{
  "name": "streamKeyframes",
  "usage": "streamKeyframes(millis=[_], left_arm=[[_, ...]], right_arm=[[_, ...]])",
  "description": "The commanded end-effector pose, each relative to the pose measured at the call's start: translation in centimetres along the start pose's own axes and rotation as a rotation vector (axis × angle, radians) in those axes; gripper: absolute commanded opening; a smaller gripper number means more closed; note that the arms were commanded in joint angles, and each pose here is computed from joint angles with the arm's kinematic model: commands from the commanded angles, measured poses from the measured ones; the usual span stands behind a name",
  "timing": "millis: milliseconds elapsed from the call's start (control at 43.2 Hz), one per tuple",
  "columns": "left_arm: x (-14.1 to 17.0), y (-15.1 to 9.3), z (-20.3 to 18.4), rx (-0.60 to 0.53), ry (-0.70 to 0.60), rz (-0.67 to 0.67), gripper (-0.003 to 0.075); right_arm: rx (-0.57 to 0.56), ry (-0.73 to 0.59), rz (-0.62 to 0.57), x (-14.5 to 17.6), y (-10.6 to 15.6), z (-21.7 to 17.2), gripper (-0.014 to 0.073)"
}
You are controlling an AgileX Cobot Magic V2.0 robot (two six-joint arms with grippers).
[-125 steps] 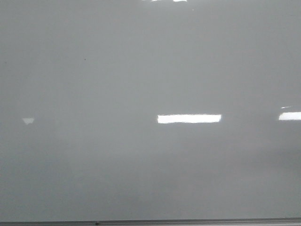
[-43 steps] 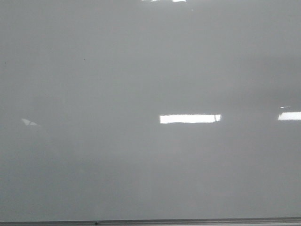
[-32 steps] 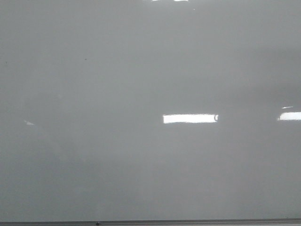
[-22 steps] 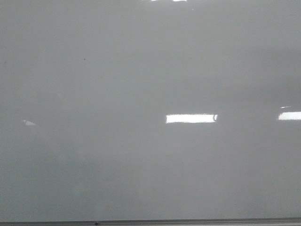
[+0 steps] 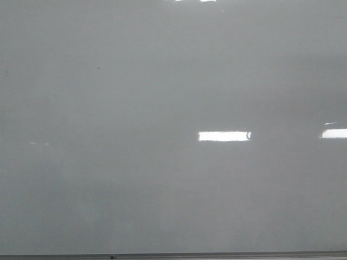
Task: Write number 7 on whiteboard
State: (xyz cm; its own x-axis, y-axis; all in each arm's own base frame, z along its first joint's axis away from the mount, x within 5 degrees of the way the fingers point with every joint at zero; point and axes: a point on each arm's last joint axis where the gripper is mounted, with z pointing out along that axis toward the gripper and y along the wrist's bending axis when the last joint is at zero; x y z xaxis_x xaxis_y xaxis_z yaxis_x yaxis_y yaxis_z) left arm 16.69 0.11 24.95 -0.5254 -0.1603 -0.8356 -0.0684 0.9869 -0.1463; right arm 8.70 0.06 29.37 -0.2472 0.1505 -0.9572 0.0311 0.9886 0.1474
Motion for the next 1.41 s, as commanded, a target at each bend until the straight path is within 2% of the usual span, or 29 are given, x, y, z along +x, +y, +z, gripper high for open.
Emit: streamKeyframes(millis=[0, 185, 463, 694, 740, 810, 971, 1110, 1226, 1388], left_arm=[[-2.8, 0.0, 2.6, -0.019, -0.026, -0.035, 0.0618], [-3.4, 1.7, 7.1, -0.088, 0.069, -0.072, 0.0618], [-3.0, 2.7, 10.7, -0.134, 0.027, -0.065, 0.0618], [-2.5, 3.1, 11.9, -0.147, 0.023, -0.063, 0.0605], [-2.6, 3.1, 12.0, -0.149, 0.013, -0.062, 0.0582], [-2.7, 3.1, 12.0, -0.150, 0.001, -0.061, 0.0500], [-2.7, 3.1, 12.0, -0.151, -0.005, -0.060, 0.0242], [-2.6, 3.1, 11.9, -0.148, 0.013, -0.062, 0.0066], [-2.7, 2.8, 11.2, -0.134, 0.046, -0.064, -0.0020], [-4.9, 1.3, 8.3, -0.075, 0.087, 0.035, -0.0020]], right_arm=[[-0.007, -0.109, -0.010, -1.9, 0.2, -0.3, 0.0569], [-0.007, -0.108, -0.010, -1.9, 0.2, -0.2, 0.0569], [-0.007, -0.108, -0.010, -1.9, 0.2, -0.2, 0.0569], [-0.007, -0.107, -0.010, -1.9, 0.2, -0.2, 0.0569], [-0.007, -0.107, -0.010, -1.9, 0.2, -0.2, 0.0569], [-0.007, -0.107, -0.010, -1.9, 0.2, -0.2, 0.0569], [-0.007, -0.107, -0.010, -1.9, 0.2, -0.2, 0.0569], [-0.007, -0.107, -0.010, -1.9, 0.2, -0.2, 0.0569], [-0.007, -0.108, -0.010, -1.9, 0.2, -0.3, 0.0569], [-0.007, -0.106, -0.010, -1.9, 0.2, -0.2, 0.0569]])
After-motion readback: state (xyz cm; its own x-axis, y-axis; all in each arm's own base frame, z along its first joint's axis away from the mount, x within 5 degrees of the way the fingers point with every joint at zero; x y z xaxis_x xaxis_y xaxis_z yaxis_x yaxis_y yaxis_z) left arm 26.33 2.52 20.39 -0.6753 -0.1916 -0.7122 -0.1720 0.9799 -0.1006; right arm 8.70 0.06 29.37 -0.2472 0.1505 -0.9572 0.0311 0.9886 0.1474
